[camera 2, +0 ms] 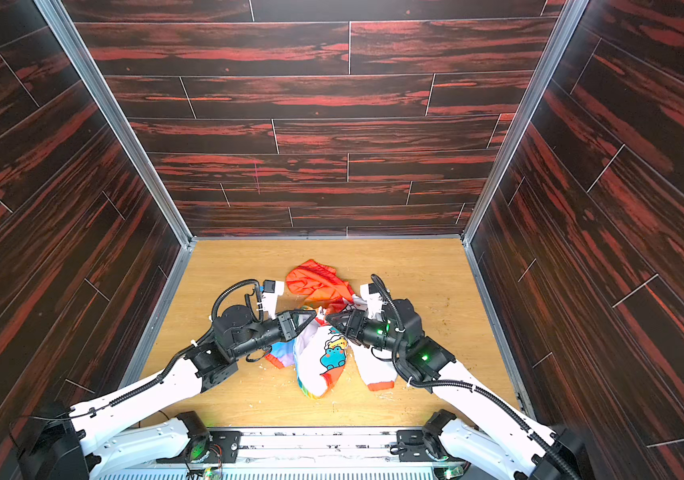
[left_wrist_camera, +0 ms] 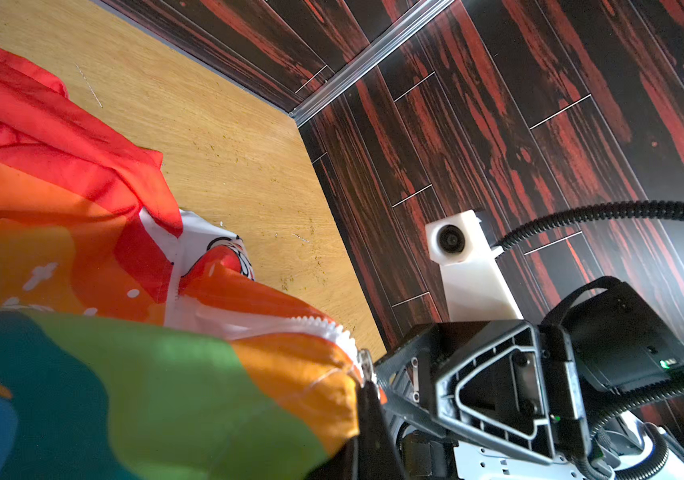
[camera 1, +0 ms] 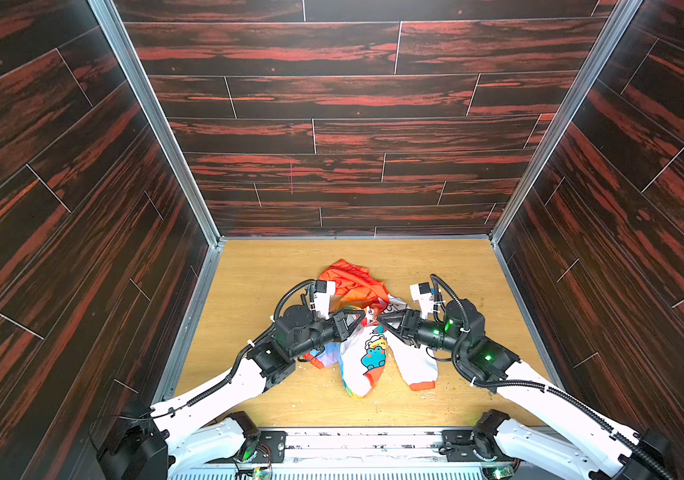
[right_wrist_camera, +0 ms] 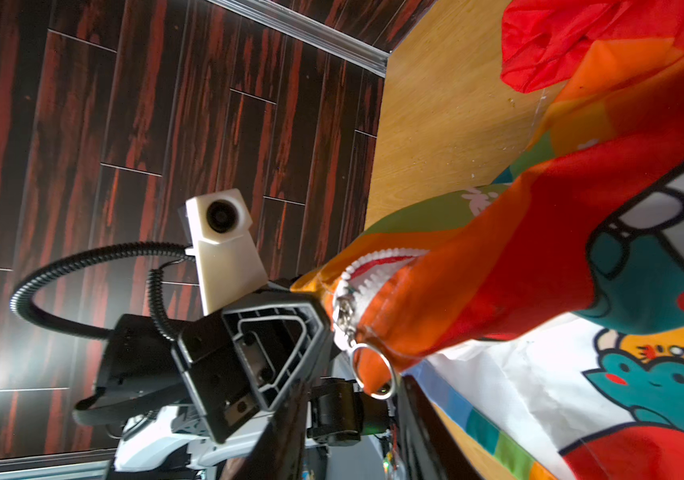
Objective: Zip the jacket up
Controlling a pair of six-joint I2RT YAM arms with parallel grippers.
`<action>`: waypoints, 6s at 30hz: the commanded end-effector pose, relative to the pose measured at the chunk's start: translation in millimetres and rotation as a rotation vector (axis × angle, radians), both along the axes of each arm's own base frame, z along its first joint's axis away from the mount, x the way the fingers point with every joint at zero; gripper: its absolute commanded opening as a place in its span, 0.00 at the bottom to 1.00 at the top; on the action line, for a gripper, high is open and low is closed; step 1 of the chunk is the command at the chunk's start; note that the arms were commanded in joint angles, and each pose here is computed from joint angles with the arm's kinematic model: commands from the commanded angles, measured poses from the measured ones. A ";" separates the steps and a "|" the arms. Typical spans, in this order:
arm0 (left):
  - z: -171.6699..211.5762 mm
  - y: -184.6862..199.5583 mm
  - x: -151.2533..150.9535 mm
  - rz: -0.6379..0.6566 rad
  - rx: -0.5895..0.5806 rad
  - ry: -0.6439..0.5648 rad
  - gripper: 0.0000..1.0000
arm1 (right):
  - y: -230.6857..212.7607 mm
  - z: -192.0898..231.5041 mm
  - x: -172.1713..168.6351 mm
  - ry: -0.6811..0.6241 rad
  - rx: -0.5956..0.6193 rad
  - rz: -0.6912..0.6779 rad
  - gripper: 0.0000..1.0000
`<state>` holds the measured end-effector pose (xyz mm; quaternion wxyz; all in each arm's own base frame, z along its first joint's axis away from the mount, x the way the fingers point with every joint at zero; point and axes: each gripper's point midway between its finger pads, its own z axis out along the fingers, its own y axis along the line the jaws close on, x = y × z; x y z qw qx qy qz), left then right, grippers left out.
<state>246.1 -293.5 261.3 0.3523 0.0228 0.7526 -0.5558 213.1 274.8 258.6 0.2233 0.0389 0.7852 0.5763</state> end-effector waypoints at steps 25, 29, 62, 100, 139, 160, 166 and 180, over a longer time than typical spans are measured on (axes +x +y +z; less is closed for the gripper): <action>17.4 -2.2 -0.6 -0.016 -0.049 -0.025 0.00 | 11.2 9.9 1.6 -0.030 0.069 0.065 0.37; 15.3 -3.0 -0.2 -0.016 -0.044 -0.021 0.00 | 11.2 10.0 1.2 -0.030 0.071 0.069 0.37; -2.8 -12.5 9.5 -0.021 -0.004 0.013 0.00 | 10.8 -12.3 2.3 -0.017 0.070 0.084 0.37; -26.3 -14.0 16.8 -0.002 0.048 0.025 0.00 | 6.6 -33.9 4.1 0.010 0.055 0.079 0.37; -26.5 -7.7 18.2 0.035 0.037 0.024 0.00 | -12.1 -23.1 13.1 -0.001 -0.113 0.005 0.55; -20.7 -1.9 22.4 0.073 0.039 -0.002 0.00 | -85.5 -3.3 37.5 -0.121 -0.584 -0.249 0.72; -27.2 -0.5 22.2 0.077 0.058 0.007 0.00 | -48.4 -10.8 29.5 -0.104 -0.469 -0.078 0.00; -32.3 1.8 20.1 0.081 0.047 0.017 0.00 | -2.8 -18.0 16.8 -0.025 -0.270 0.122 0.28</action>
